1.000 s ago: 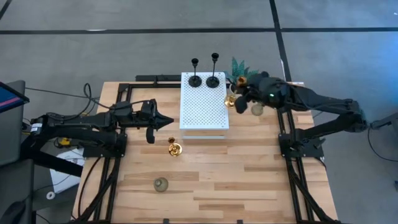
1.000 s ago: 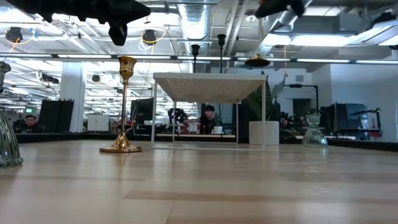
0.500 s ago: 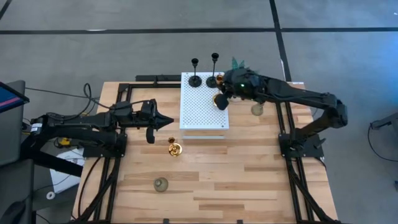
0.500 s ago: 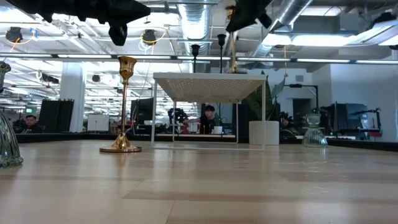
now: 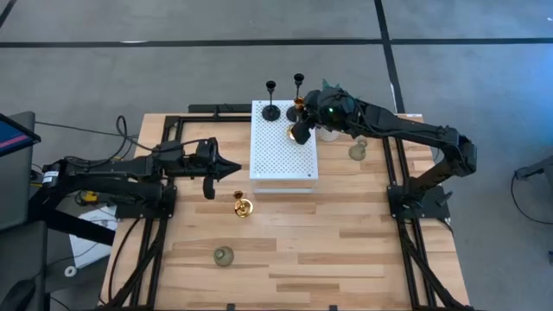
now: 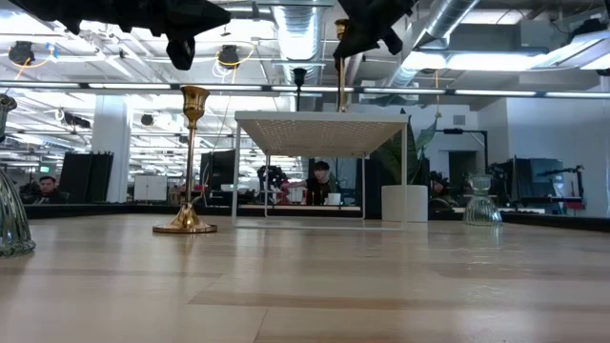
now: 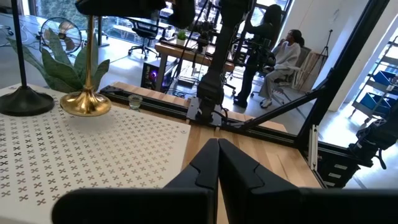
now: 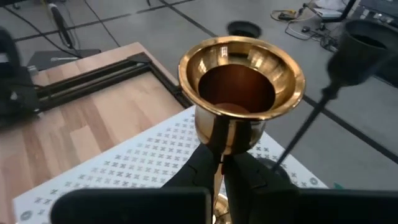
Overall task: Pick & Place candle stick holders
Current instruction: Put the right golden candle holder on the shelf
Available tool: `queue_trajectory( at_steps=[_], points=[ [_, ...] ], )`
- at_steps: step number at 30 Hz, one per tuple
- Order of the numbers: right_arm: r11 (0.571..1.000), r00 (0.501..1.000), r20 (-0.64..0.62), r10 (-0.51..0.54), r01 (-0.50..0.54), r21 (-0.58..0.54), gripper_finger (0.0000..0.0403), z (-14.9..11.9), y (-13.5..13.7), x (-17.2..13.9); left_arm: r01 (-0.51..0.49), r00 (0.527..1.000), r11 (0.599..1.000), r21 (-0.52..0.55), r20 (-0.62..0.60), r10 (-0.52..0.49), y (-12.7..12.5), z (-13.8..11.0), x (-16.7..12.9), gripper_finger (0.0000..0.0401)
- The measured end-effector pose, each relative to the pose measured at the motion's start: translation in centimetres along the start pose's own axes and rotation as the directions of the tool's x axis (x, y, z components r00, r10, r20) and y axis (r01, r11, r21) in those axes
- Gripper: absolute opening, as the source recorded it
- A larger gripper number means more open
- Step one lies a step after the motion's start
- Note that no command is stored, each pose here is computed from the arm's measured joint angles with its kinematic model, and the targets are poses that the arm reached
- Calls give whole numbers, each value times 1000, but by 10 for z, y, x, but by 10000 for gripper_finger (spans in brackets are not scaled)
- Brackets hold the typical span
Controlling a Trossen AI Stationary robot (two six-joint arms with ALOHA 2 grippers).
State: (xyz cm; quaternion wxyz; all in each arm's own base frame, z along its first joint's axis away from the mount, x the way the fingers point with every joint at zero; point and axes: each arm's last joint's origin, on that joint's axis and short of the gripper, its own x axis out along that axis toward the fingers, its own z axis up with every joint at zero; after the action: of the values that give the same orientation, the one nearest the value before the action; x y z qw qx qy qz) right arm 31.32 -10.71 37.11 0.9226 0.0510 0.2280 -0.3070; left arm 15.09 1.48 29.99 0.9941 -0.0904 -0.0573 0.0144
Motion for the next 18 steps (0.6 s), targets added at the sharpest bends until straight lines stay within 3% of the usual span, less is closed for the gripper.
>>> queue_trajectory(
  at_steps=[18],
  points=[
    [999, 1000, -20, 24, -24, 39, 4, 0, -14, 4, 0, 1000, 1000, 0, -1, 0, 0, 0, 0, 8]
  ],
)
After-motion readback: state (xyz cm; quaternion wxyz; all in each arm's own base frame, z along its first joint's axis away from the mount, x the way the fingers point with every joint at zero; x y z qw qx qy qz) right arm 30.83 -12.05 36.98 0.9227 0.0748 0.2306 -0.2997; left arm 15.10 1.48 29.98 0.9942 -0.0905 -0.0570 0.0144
